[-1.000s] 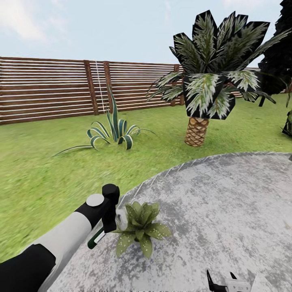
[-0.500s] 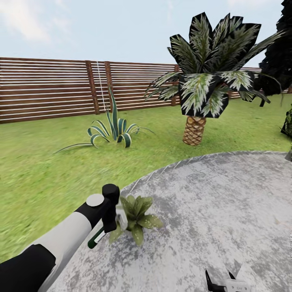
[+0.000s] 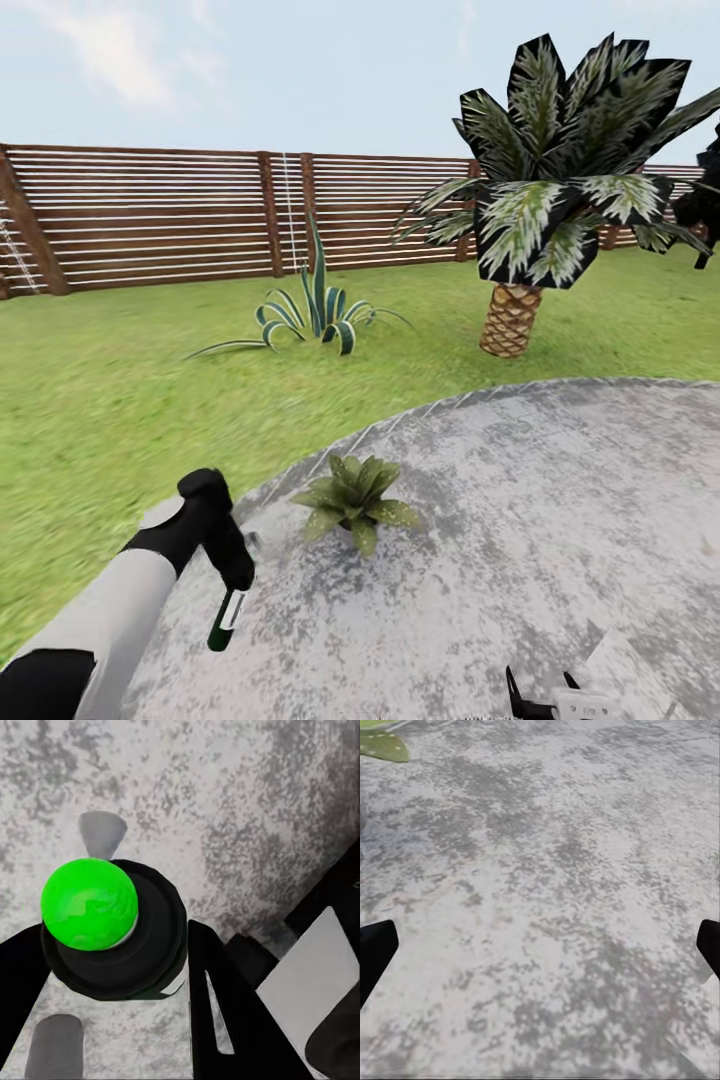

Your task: Pick up the pesticide atomizer in the garden and spray insectifuge to fully cover both potted plants in the garden.

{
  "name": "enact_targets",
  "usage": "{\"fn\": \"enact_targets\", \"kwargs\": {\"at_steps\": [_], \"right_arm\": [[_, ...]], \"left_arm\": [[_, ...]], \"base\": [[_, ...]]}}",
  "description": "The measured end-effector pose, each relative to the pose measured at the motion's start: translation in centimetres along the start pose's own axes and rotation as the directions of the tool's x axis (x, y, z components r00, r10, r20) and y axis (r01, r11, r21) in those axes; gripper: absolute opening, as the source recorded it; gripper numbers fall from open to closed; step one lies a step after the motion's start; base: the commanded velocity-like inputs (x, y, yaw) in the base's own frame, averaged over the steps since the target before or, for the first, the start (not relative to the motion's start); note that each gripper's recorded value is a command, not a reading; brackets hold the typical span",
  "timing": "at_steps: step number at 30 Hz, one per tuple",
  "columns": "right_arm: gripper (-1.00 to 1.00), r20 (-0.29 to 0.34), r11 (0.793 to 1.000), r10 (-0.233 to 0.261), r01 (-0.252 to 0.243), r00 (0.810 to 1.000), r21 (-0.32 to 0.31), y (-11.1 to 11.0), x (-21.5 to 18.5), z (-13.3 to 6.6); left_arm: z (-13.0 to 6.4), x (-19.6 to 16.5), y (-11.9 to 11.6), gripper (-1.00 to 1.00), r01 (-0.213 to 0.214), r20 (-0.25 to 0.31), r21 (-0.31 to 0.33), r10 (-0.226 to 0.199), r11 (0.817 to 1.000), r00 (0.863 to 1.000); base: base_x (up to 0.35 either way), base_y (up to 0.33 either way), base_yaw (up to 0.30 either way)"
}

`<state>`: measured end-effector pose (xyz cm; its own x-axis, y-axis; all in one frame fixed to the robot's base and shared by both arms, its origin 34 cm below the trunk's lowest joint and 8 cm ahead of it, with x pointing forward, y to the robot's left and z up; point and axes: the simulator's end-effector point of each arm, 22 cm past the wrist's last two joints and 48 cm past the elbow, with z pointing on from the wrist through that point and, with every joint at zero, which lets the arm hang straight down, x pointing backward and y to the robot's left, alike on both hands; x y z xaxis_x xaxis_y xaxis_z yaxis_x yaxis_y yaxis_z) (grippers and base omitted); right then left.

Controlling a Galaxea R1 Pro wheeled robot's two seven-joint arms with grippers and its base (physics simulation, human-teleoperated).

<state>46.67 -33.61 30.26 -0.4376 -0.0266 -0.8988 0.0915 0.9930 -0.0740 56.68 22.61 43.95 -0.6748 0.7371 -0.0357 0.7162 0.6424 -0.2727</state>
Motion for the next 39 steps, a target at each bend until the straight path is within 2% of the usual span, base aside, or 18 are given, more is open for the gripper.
{"fn": "enact_targets", "kwargs": {"at_steps": [1, 2, 4, 6, 8, 9, 10, 12, 14, 15, 16, 18, 22, 24, 26, 27, 34, 39], "right_arm": [[1.00, 0.000, 1.000, 0.000, 0.000, 1.000, 0.000, 0.0, 0.0, 0.0], [1.00, 0.000, 1.000, 0.000, 0.000, 1.000, 0.000, 0.0, 0.0, 0.0], [1.00, 0.000, 1.000, 0.000, 0.000, 1.000, 0.001, 0.0, 0.0, 0.0], [1.00, 0.000, 1.000, 0.000, 0.000, 1.000, 0.001, 0.0, 0.0, 0.0], [1.00, 0.000, 1.000, 0.000, 0.000, 1.000, 0.001, 0.0, 0.0, 0.0], [1.00, 0.000, 1.000, 0.000, 0.000, 1.000, 0.001, -0.1, 0.0, 0.0], [1.00, 0.000, 1.000, 0.000, 0.000, 1.000, 0.002, -0.1, 0.0, 0.0], [1.00, 0.000, 1.000, 0.000, 0.000, 1.000, 0.002, -0.1, 0.0, 0.0], [1.00, 0.000, 1.000, 0.000, 0.000, 1.000, 0.002, -0.1, 0.0, 0.0], [1.00, 0.000, 1.000, 0.000, 0.000, 1.000, 0.002, -0.1, 0.0, 0.0], [1.00, 0.001, 1.000, 0.000, 0.000, 1.000, 0.002, -0.1, 0.0, 0.0], [1.00, 0.001, 1.000, 0.000, 0.000, 1.000, 0.001, -0.1, 0.0, 0.0], [1.00, 0.003, 1.000, -0.002, 0.002, 1.000, 0.000, -0.1, -0.1, 0.0], [1.00, -0.014, 0.999, 0.007, -0.006, 1.000, 0.038, -1.6, 0.8, -0.7], [1.00, -0.031, 0.998, 0.011, -0.009, 0.999, 0.070, -3.0, 1.7, -1.4], [1.00, -0.034, 0.998, 0.004, -0.001, 0.999, 0.067, -3.3, 1.8, -1.6], [1.00, -0.035, 0.998, -0.006, 0.008, 0.999, 0.055, -3.3, 1.9, -1.7], [1.00, -0.014, 0.999, -0.026, 0.027, 1.000, 0.031, -2.9, 0.7, -0.8]], "left_arm": [[0.0, 0.2, 1.0, -1.00, 0.008, 0.035, -0.015, -0.007, 1.000, 0.999], [0.1, 0.6, 2.6, -1.00, 0.025, 0.058, -0.067, -0.021, 0.997, 0.998], [1.3, 1.9, 3.9, -1.00, 0.041, 0.050, -0.128, -0.035, 0.991, 0.998], [2.3, 2.8, 4.3, -1.00, 0.046, 0.039, -0.158, -0.040, 0.986, 0.998], [3.6, 3.2, 4.5, -1.00, 0.026, 0.041, -0.191, -0.018, 0.981, 0.999], [4.4, 2.6, 4.1, -1.00, 0.004, 0.068, -0.191, 0.009, 0.982, 0.998], [5.3, 1.2, 3.4, -1.00, -0.018, 0.136, -0.184, 0.043, 0.983, 0.990], [6.2, -1.5, 2.8, -1.00, -0.018, 0.283, -0.200, 0.075, 0.980, 0.956], [6.7, -2.3, 3.0, -1.00, 0.009, 0.345, -0.227, 0.072, 0.974, 0.936], [7.2, -2.3, 3.1, -1.00, 0.024, 0.359, -0.237, 0.065, 0.971, 0.931], [7.8, -2.1, 3.0, -1.00, 0.035, 0.364, -0.238, 0.056, 0.971, 0.930], [9.8, -1.1, 2.2, -1.00, 0.046, 0.347, -0.214, 0.032, 0.976, 0.937], [10.9, -1.0, 1.2, -1.00, 0.048, 0.342, -0.191, 0.021, 0.980, 0.939], [10.9, 0.0, 1.6, -1.00, 0.049, 0.321, -0.196, 0.017, 0.979, 0.947], [10.9, 0.3, 1.8, -1.00, 0.051, 0.318, -0.198, 0.015, 0.979, 0.948], [10.9, 0.2, 1.7, -1.00, 0.048, 0.318, -0.196, 0.017, 0.979, 0.948], [10.6, -0.8, 1.3, -1.00, 0.012, 0.339, -0.197, 0.057, 0.980, 0.939], [10.4, -1.3, 1.4, -1.00, -0.006, 0.350, -0.204, 0.079, 0.979, 0.933]], "base": [[-0.176, 0.000, 0.270], [-0.147, 0.000, 0.260], [-0.067, 0.000, 0.182], [-0.020, 0.000, 0.057], [-0.005, 0.000, 0.015], [-0.002, 0.000, 0.005], [-0.001, 0.000, 0.003], [0.000, 0.000, 0.001], [0.000, 0.000, 0.000], [0.000, 0.000, 0.000], [0.000, 0.000, 0.000], [0.000, 0.000, 0.000], [0.000, 0.000, 0.000], [0.000, 0.000, 0.000], [0.000, 0.000, 0.000], [0.000, 0.000, 0.000], [0.000, 0.000, 0.000], [0.000, 0.000, 0.000]]}}
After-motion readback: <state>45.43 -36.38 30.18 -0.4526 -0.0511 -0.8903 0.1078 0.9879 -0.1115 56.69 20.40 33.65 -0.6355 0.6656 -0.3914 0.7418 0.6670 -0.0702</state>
